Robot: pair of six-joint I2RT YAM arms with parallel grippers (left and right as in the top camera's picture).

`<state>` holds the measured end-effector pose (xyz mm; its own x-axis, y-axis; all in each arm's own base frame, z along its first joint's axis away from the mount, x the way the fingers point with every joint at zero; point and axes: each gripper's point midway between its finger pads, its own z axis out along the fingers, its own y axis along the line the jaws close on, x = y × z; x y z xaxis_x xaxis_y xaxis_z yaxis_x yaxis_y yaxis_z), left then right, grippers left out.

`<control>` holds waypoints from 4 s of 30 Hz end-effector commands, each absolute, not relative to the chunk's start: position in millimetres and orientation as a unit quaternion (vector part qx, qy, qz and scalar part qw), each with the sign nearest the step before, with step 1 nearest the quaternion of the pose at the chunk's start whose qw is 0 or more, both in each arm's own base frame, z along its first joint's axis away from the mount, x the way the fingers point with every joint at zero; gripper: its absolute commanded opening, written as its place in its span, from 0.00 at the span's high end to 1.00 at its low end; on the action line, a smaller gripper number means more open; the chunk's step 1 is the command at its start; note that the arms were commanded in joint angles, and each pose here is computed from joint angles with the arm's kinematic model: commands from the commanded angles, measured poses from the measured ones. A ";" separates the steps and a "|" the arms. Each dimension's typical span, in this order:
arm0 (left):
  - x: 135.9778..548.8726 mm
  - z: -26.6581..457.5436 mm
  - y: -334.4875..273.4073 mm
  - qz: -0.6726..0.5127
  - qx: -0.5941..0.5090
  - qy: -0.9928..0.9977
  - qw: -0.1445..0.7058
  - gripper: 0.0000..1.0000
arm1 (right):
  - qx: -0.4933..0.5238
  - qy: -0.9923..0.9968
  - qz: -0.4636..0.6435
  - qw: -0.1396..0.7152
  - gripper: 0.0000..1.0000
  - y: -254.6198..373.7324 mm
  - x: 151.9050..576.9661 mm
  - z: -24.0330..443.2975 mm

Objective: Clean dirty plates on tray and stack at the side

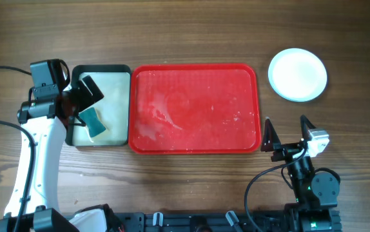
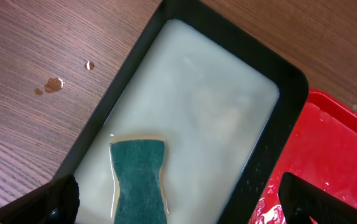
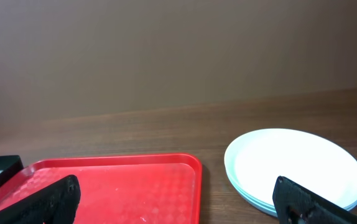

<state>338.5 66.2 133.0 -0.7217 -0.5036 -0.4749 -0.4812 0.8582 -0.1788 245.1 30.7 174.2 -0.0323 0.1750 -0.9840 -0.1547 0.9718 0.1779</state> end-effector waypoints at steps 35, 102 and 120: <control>192.7 330.1 25.7 -0.035 -0.173 0.803 0.569 0.00 | 0.006 0.705 0.125 0.698 0.00 31.9 244.5 176.2; 213.8 299.2 -40.7 -0.201 -0.007 0.543 0.815 0.00 | 0.006 0.705 0.125 0.698 0.00 31.9 244.5 176.2; 236.5 231.9 -38.2 -0.188 -0.025 0.620 0.762 0.00 | 0.006 0.705 0.125 0.698 0.00 31.9 244.5 176.2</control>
<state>234.1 -39.0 243.7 0.1952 -0.3385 -0.9205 0.2713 0.9206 -0.2810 245.1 30.7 174.3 -0.0320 0.1750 -0.9841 -0.1548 0.9718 0.1778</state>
